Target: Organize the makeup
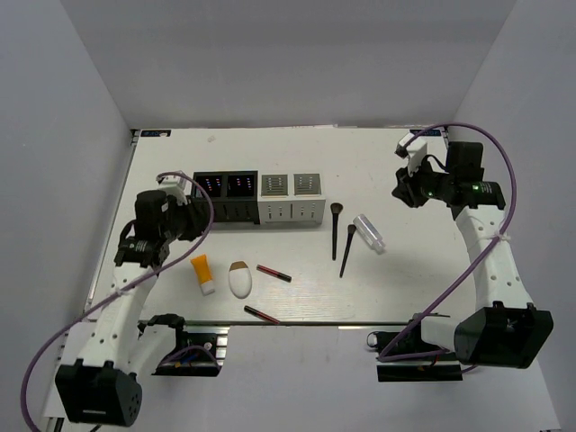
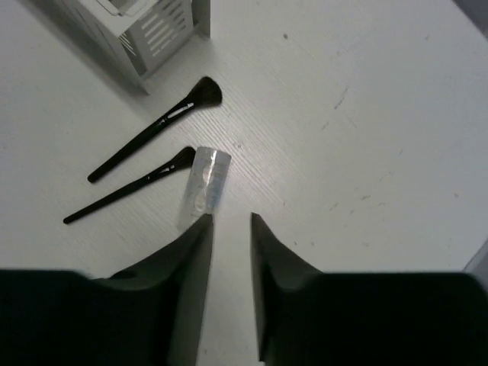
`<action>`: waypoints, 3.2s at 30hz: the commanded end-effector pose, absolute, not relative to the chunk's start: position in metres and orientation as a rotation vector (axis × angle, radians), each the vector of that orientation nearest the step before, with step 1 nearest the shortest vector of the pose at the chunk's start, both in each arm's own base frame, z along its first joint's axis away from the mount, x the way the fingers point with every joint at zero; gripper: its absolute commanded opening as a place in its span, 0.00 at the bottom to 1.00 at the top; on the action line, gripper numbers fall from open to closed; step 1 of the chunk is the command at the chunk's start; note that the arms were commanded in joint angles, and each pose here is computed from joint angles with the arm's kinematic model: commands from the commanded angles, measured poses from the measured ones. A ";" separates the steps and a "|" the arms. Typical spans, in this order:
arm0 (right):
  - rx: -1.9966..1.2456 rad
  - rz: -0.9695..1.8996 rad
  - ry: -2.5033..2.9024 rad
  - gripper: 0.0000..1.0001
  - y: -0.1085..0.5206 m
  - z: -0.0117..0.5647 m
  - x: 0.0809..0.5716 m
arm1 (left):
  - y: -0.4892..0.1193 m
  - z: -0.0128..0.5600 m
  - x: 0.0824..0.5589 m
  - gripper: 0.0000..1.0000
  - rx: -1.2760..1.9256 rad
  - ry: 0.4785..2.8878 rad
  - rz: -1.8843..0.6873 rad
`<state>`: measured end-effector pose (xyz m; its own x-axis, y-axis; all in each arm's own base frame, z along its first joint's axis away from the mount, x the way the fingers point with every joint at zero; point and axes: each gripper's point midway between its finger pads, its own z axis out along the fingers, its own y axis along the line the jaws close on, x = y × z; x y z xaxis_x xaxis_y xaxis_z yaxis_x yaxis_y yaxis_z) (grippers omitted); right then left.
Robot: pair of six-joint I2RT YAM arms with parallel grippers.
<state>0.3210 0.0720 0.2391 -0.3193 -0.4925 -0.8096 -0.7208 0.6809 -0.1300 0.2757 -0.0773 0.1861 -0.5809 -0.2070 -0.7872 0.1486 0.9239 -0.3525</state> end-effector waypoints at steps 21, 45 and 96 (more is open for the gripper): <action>-1.108 0.653 1.775 0.43 0.118 0.176 0.346 | 0.022 0.162 0.281 0.59 -0.541 2.247 0.068; -1.090 0.668 1.819 0.45 0.115 0.155 0.358 | 0.104 0.135 0.301 0.51 -1.684 1.787 0.047; -1.045 0.642 1.883 0.44 0.100 0.137 0.361 | 0.140 0.028 0.298 0.48 -2.125 1.717 0.082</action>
